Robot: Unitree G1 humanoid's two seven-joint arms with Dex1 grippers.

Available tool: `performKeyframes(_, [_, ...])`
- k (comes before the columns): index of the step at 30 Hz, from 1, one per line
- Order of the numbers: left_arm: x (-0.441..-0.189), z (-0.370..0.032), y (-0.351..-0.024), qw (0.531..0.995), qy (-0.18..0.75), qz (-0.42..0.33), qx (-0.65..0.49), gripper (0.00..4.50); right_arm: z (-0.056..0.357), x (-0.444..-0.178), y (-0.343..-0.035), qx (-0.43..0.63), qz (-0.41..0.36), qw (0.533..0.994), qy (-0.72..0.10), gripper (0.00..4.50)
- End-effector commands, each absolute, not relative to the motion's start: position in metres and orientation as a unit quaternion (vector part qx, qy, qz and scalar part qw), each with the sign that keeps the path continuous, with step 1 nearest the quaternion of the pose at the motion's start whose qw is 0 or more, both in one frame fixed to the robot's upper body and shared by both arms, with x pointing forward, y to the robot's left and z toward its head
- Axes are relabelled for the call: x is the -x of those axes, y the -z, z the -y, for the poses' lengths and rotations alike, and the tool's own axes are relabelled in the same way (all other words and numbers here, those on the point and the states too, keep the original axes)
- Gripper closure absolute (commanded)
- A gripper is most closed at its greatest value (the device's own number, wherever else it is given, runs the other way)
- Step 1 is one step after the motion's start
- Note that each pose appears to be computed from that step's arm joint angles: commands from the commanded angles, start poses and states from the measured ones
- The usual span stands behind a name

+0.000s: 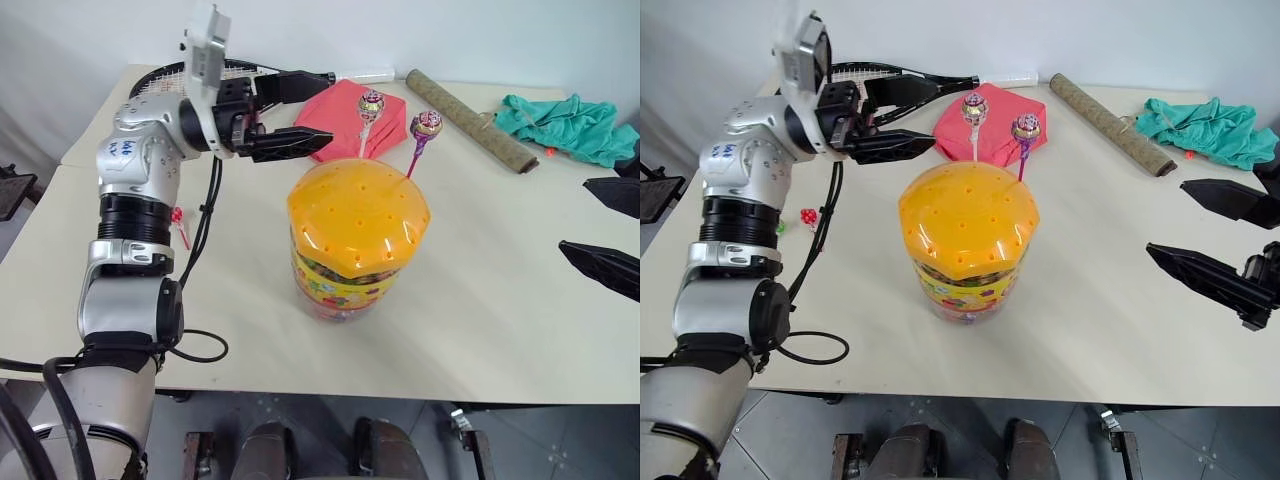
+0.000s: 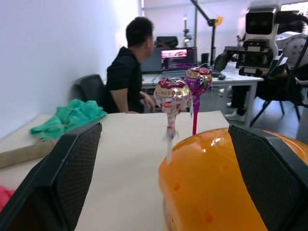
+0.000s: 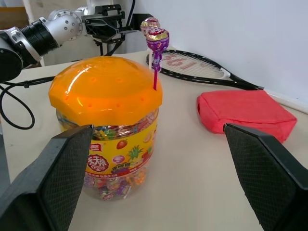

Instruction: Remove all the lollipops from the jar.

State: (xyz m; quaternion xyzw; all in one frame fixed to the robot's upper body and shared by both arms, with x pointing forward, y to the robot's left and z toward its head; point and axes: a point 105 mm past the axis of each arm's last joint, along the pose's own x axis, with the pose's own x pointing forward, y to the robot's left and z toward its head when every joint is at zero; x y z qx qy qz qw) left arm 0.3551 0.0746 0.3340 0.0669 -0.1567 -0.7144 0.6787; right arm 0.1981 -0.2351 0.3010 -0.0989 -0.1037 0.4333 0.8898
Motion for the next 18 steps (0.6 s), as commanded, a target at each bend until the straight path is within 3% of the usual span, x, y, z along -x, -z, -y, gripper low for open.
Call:
performKeyframes(1, [-0.356, -0.056, -0.344, 0.664, 0.724, 0.169, -0.074, 0.02, 0.235, -0.189, -0.310, 0.113, 0.132, 0.891, -0.420, 0.00])
performKeyframes(5, [-0.360, -0.041, -0.337, 0.659, 0.727, 0.162, -0.106, 0.02, 0.233, -0.186, -0.307, 0.111, 0.131, 0.895, -0.412, 0.00])
performKeyframes(15, [-0.364, -0.031, -0.345, 0.667, 0.725, 0.140, -0.102, 3.00, 0.233, -0.183, -0.303, 0.103, 0.135, 0.902, -0.397, 0.00])
performKeyframes(18, [-0.361, -0.030, -0.363, 0.673, 0.720, 0.151, -0.082, 3.89, 0.233, -0.185, -0.303, 0.101, 0.137, 0.902, -0.396, 0.00])
